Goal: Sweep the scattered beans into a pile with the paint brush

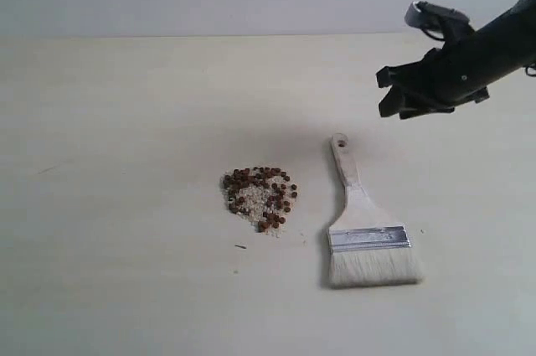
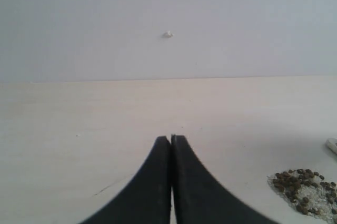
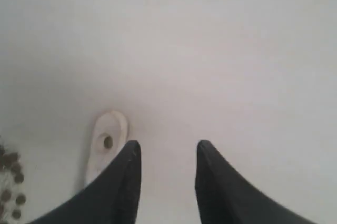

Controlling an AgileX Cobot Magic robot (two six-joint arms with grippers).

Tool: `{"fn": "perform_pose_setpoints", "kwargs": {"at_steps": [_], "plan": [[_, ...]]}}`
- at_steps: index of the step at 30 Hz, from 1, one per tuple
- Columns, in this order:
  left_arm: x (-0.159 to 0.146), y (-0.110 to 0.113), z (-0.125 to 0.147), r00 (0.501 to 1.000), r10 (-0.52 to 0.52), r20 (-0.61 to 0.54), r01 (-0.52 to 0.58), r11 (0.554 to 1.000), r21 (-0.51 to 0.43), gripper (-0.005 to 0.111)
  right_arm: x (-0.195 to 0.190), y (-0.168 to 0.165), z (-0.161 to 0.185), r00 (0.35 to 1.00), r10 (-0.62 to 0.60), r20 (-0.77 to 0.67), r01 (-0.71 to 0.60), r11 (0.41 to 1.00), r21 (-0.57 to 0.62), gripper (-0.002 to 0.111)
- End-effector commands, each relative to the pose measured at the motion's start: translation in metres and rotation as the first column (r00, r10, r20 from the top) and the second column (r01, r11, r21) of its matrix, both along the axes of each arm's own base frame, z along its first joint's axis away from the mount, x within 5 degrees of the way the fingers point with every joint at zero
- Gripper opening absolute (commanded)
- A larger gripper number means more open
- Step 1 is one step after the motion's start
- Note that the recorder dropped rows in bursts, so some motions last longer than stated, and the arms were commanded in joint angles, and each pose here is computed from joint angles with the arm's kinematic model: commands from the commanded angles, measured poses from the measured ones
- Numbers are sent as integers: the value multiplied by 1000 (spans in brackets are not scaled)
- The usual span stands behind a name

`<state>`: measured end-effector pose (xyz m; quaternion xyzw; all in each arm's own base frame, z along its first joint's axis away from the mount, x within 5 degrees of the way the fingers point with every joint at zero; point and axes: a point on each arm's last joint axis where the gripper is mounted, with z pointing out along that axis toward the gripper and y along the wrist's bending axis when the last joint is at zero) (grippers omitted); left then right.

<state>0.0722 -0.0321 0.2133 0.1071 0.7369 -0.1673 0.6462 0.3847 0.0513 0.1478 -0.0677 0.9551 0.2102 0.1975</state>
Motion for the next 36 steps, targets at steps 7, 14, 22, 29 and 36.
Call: {"fn": "perform_pose_setpoints", "kwargs": {"at_steps": [7,14,22,29,36], "plan": [[0,0,0,1000,1,4,-1,1000,5,0,-29,-29,51,890,-292,349,343,935,-93,0],[0,0,0,1000,1,4,-1,1000,5,0,-93,-61,67,605,-517,605,651,759,-4,0],[0,0,0,1000,1,4,-1,1000,5,0,-148,-46,67,500,-408,764,465,871,161,0],[0,0,0,1000,1,4,-1,1000,5,0,-183,-27,73,412,-261,873,214,959,186,0],[0,0,0,1000,1,4,-1,1000,5,0,-216,-30,93,254,-254,933,201,958,206,0]]}}
